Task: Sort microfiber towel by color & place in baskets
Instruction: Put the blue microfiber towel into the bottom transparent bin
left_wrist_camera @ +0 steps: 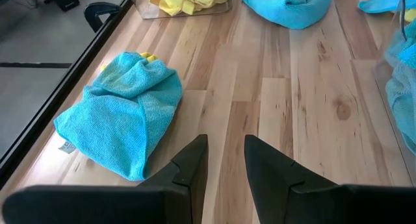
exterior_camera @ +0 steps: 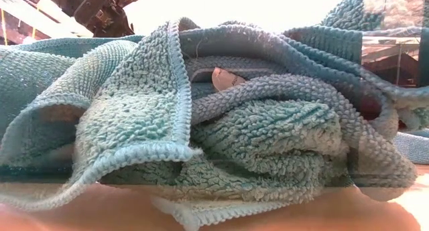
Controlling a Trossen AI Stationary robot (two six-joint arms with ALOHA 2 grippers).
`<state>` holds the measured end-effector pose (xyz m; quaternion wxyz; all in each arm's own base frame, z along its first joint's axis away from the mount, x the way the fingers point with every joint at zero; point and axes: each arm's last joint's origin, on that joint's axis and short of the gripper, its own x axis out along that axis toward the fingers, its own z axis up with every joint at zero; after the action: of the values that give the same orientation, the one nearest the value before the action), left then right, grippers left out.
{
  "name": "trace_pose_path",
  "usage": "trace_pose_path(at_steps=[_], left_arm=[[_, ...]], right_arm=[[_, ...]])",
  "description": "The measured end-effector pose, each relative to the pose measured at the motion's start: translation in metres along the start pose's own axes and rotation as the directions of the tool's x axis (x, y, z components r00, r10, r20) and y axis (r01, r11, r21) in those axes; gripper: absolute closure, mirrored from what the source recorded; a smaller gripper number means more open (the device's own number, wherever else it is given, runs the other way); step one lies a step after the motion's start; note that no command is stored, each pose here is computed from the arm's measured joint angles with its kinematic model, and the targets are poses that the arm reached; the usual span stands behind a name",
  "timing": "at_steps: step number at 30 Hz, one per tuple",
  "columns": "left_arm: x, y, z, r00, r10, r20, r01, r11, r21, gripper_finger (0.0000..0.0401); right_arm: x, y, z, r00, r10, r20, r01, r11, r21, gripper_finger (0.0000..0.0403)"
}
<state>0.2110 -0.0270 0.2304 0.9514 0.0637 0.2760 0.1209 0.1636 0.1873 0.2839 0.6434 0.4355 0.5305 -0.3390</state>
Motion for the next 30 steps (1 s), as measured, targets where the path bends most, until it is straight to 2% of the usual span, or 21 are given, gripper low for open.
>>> trace_pose_path(at_steps=[3, 6, 11, 15, 25, 30], left_arm=[[0.000, 0.000, 0.000, 1.000, 0.000, 0.000, 0.000, 1.000, 0.002, 0.0314], [0.000, 0.000, 0.000, 1.000, 0.000, 0.000, 0.000, 0.999, 0.051, 0.0314], [0.000, 0.000, -0.001, 1.000, 0.001, -0.012, 0.000, 0.998, 0.058, 0.0314], [0.000, 0.000, -0.002, 1.000, 0.001, -0.015, 0.000, 0.998, 0.060, 0.0314], [0.000, 0.000, -0.001, 1.000, 0.001, -0.014, 0.001, 0.995, 0.101, 0.0314], [0.000, 0.000, -0.001, 1.000, 0.001, -0.014, 0.001, 0.995, 0.101, 0.0314]], right_arm=[[-0.006, 0.015, -0.016, 1.000, 0.012, -0.013, -0.013, 0.998, -0.061, 0.0403], [-0.004, 0.027, -0.031, 0.999, 0.006, -0.032, -0.010, 0.993, -0.120, 0.0403], [0.013, 0.036, -0.052, 0.985, -0.112, -0.131, 0.104, 0.992, -0.066, 0.0384], [0.034, 0.037, -0.065, 0.977, -0.179, -0.115, 0.171, 0.982, -0.075, 0.0337], [0.073, 0.045, -0.078, 0.968, -0.241, -0.072, 0.235, 0.968, -0.085, 0.0190], [0.091, 0.050, -0.084, 0.969, -0.237, -0.070, 0.231, 0.969, -0.092, 0.0146]])
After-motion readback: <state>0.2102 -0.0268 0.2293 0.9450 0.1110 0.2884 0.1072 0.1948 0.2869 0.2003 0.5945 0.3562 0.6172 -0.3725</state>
